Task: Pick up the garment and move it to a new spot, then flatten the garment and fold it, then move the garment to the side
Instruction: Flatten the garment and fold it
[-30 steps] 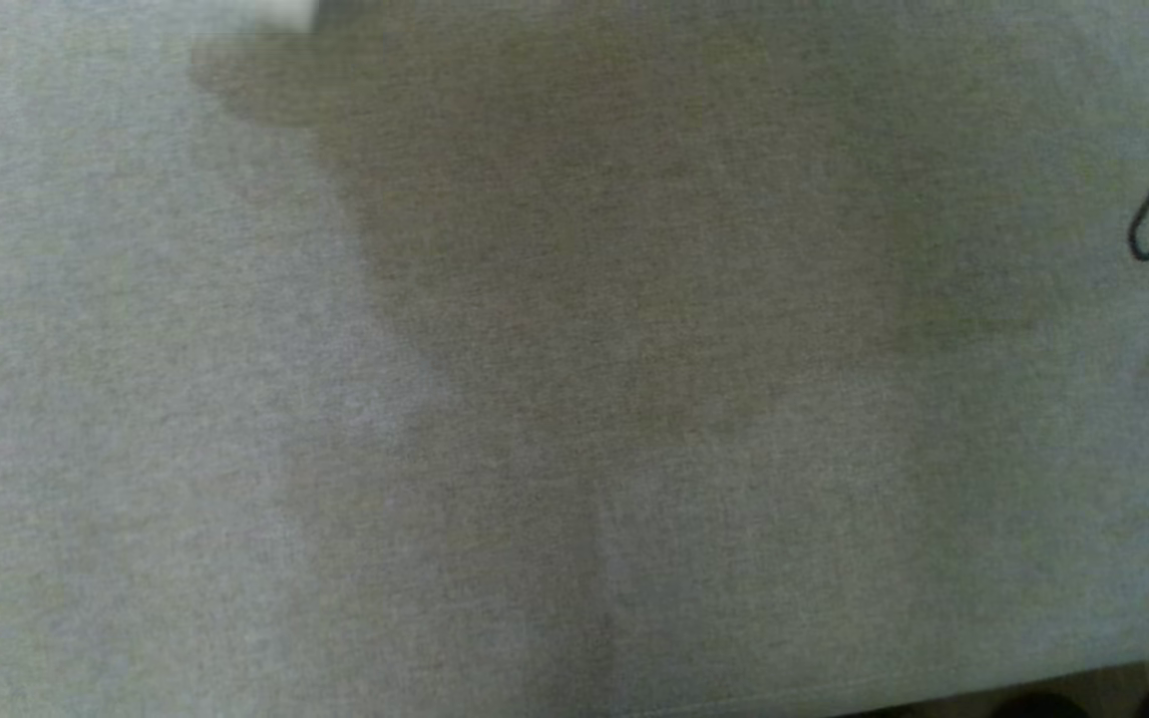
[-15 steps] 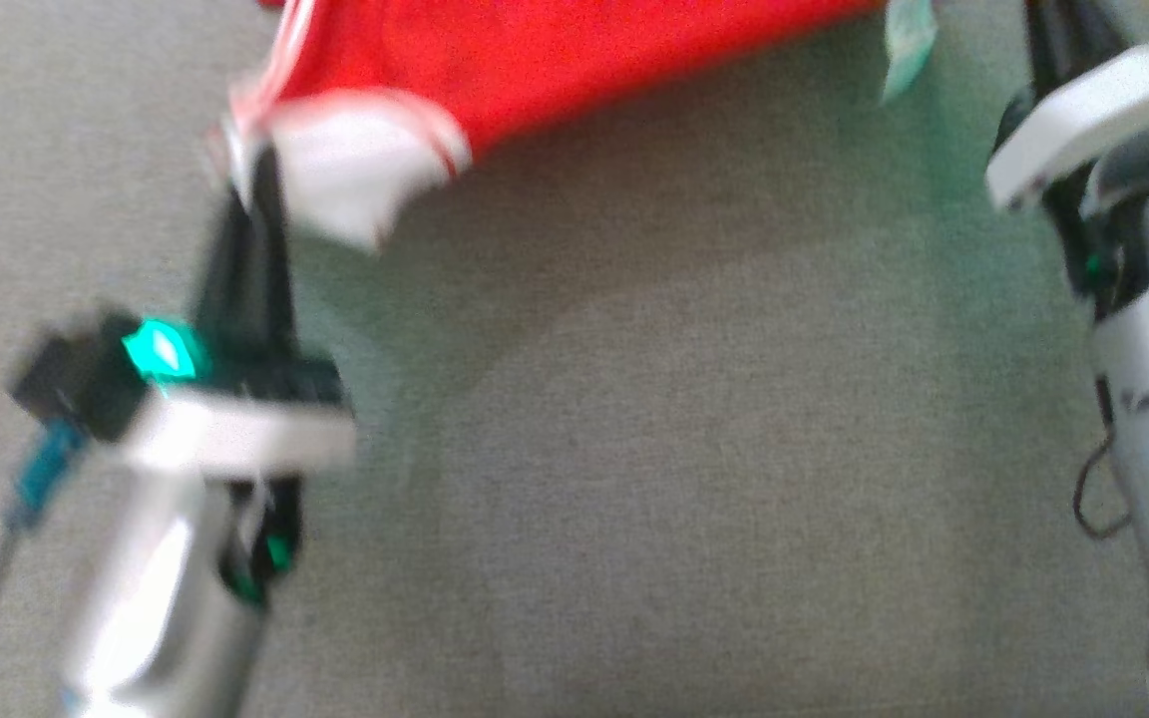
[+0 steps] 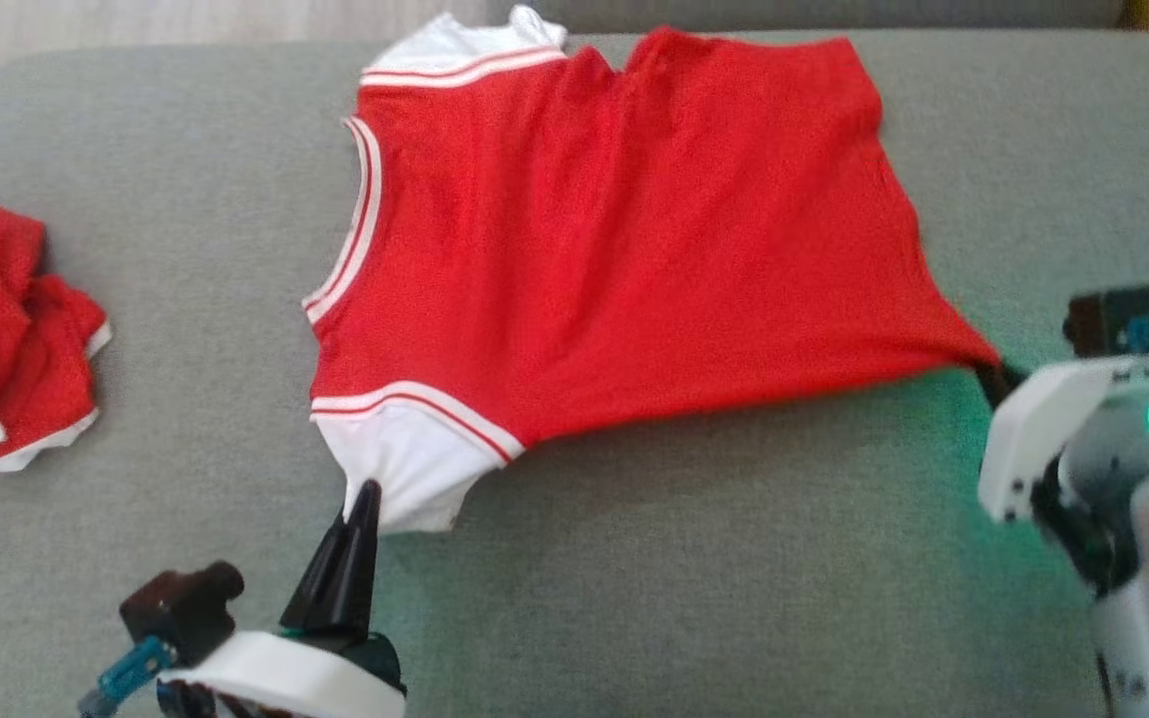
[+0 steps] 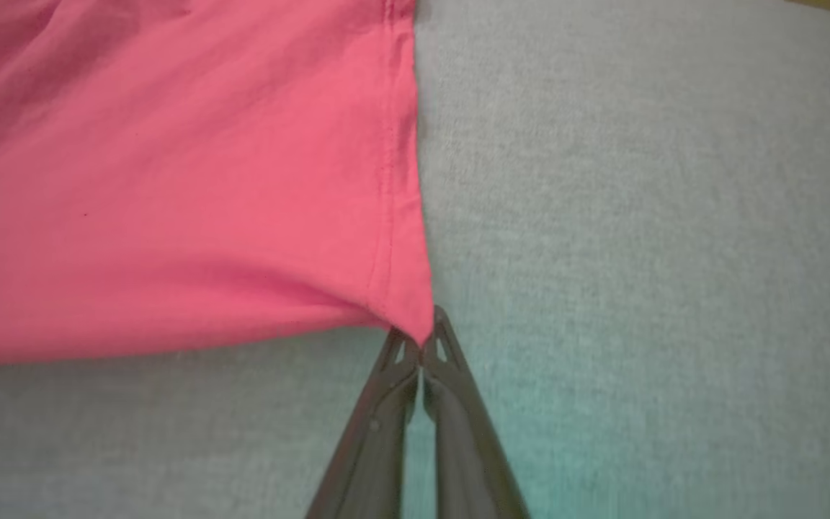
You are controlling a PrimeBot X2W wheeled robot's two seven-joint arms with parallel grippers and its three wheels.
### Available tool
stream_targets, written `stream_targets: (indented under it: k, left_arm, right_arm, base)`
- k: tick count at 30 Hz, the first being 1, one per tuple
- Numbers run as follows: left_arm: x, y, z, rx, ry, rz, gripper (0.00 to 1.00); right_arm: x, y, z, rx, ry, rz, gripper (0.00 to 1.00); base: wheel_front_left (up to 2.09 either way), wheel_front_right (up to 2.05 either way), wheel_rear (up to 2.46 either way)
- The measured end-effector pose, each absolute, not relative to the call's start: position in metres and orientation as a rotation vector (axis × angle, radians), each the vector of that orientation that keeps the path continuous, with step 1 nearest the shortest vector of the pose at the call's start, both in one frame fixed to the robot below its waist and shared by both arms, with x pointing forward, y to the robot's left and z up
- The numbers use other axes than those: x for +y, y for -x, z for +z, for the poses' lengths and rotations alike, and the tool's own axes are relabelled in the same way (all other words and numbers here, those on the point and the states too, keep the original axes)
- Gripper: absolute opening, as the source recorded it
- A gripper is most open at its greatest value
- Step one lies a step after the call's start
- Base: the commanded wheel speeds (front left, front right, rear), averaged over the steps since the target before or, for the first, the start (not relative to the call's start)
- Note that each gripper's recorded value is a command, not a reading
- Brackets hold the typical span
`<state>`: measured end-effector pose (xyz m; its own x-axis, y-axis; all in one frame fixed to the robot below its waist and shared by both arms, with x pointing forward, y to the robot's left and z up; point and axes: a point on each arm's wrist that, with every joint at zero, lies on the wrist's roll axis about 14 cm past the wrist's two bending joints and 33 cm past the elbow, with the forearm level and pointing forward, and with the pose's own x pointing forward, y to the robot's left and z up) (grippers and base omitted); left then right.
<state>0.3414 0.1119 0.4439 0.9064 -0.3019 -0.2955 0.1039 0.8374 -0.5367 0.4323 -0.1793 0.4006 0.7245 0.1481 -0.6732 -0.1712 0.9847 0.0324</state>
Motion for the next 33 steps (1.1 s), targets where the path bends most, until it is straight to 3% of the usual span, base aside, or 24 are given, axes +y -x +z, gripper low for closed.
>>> stream_targets:
  k: [13,22,27,33]
  left_arm:
    - [0.103,-0.319,0.443,0.440,0.532,-0.238,0.00]
    - [0.108,-0.285,0.418,0.634,0.475,-0.232,0.00]
    - [0.106,-0.295,0.432,0.576,0.477,-0.264,0.00]
    - [0.098,-0.344,0.463,0.376,0.456,-0.277,0.00]
  right_arm:
    - [-0.174,-0.326,0.405,0.948,-0.017,0.124,0.00]
    - [-0.184,-0.330,0.415,0.880,-0.033,0.074,0.00]
    - [-0.183,-0.338,0.418,0.822,-0.050,0.071,0.00]
    - [-0.179,-0.367,0.432,0.709,-0.061,0.082,0.00]
  base:
    - [0.00,0.00,0.00]
    - [0.00,0.00,0.00]
    - [0.00,0.00,0.00]
    - [0.00,0.00,0.00]
